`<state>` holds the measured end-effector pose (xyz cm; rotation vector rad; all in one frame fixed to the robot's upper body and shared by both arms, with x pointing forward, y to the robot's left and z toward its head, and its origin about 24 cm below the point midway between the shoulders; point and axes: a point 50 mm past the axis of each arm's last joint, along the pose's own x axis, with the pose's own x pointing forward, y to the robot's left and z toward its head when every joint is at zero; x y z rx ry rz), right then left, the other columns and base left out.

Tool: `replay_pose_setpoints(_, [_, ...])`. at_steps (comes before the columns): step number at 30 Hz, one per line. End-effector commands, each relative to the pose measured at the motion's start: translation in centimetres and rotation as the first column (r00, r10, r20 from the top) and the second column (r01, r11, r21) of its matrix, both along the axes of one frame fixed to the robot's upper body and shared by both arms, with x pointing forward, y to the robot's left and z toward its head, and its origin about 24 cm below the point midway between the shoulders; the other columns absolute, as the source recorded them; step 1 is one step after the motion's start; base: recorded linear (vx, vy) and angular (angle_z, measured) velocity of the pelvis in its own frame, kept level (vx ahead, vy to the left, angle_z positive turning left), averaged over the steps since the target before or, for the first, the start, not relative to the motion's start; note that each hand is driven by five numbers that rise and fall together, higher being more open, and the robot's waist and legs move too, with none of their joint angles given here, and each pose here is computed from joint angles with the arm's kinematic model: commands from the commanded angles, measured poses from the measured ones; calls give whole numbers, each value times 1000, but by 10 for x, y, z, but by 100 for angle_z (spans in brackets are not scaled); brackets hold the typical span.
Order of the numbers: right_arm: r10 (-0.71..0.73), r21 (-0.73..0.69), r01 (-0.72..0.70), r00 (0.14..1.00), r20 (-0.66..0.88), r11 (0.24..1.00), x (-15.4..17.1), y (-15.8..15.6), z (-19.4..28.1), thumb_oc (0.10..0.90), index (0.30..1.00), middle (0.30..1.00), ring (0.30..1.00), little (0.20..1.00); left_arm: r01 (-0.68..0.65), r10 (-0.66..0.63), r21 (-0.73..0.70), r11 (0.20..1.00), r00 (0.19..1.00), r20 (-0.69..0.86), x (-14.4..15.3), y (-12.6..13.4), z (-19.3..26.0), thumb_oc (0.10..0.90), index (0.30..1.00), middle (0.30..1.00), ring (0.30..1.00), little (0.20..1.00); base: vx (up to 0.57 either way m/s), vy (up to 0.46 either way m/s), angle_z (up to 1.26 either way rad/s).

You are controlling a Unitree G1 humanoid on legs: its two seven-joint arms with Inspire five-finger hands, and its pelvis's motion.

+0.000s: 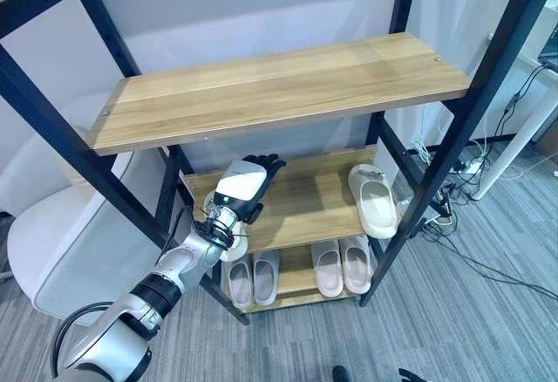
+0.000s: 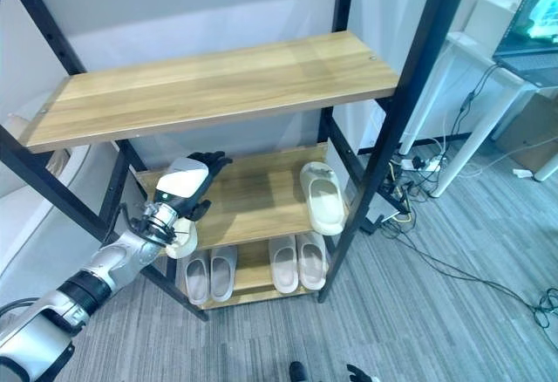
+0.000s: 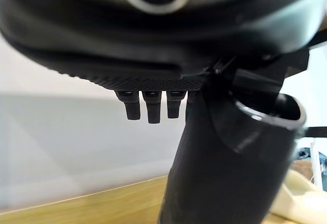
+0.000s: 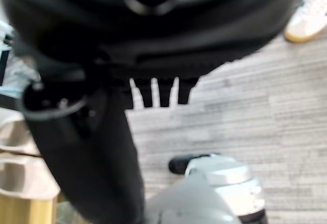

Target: Arrange the slippers neatly on the shoe rack.

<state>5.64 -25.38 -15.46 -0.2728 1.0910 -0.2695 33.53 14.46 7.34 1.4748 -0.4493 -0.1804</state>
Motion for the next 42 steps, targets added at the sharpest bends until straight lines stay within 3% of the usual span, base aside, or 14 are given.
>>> replay_pose_setpoints(1, [35,-48,-30,995,94,998,22,-6,8,800,900,900,900,900,-82,94,-52,995,943,319,36,13,87,800,900,900,900,900,0,0,0])
replay_pose_setpoints(23, [16,-69,-9,994,106,998,20,-11,10,800,900,900,900,900,-269,293,-120,956,911,290,29,68,75,800,900,900,900,900,1,0,0])
replay_pose_setpoints(42, [40,-63,-33,992,118,997,22,-7,11,800,900,900,900,900,-319,340,-117,940,903,263,25,80,70,800,900,900,900,900,6,-1,0])
